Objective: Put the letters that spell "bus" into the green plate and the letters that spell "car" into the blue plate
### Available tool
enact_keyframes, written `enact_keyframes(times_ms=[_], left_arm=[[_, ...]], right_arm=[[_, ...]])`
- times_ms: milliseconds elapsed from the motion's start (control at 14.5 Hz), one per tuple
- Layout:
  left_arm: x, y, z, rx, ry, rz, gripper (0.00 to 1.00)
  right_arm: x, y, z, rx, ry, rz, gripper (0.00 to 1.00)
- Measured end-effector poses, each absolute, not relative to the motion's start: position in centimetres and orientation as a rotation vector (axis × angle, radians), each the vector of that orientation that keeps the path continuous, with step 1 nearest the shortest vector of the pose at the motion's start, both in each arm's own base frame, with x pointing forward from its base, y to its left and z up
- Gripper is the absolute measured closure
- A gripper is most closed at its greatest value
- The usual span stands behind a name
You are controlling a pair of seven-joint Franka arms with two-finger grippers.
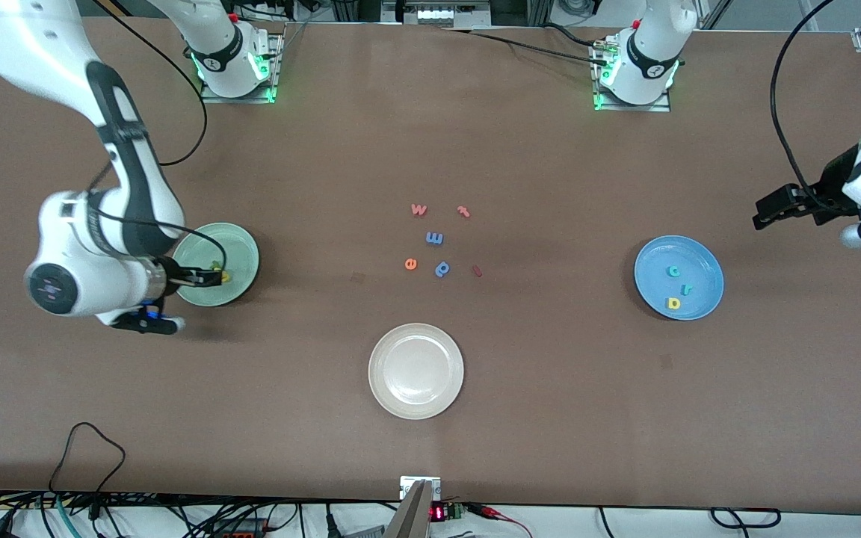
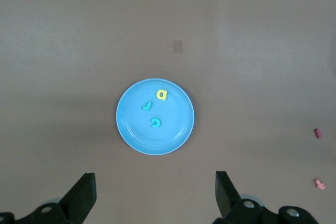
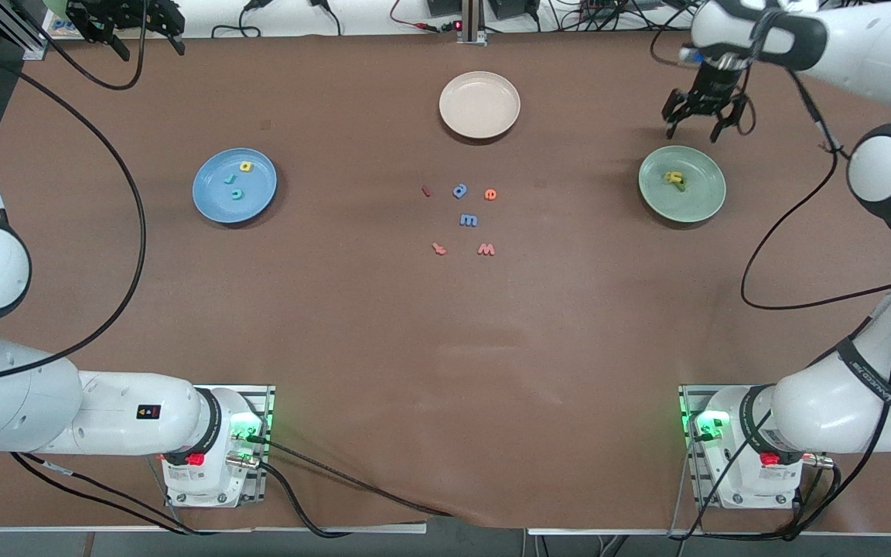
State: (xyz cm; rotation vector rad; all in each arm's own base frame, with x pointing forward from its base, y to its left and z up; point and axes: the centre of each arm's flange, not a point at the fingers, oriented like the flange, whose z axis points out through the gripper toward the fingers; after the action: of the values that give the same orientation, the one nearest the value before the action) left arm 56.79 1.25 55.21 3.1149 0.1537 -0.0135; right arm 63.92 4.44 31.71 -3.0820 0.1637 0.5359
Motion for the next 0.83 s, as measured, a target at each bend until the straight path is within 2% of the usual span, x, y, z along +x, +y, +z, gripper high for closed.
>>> enact_keyframes(times_ms=[275, 482, 620, 826], left_arm=[[56.1, 0.7, 55.1, 3.115, 0.139, -0.004, 0.00], [56.1, 0.7, 55.2, 3.114, 0.137, 0.006, 0.00], [56.0, 0.6, 56.1, 3.114, 0.136, 0.034, 0.00], [55.8, -0.5, 56.5, 3.115, 0.103, 0.034, 0.00]], right_arm=[[60.5, 2.3, 45.7, -3.086, 0.088, 0.436, 0.00], [57.5, -1.2, 54.0, -3.093, 0.014, 0.275, 0.00], [56.4, -2.4, 56.3, -3.130, -0.008, 0.251, 0.00], [56.6, -2.6, 57.1, -3.151, -0.010, 0.232, 0.00]])
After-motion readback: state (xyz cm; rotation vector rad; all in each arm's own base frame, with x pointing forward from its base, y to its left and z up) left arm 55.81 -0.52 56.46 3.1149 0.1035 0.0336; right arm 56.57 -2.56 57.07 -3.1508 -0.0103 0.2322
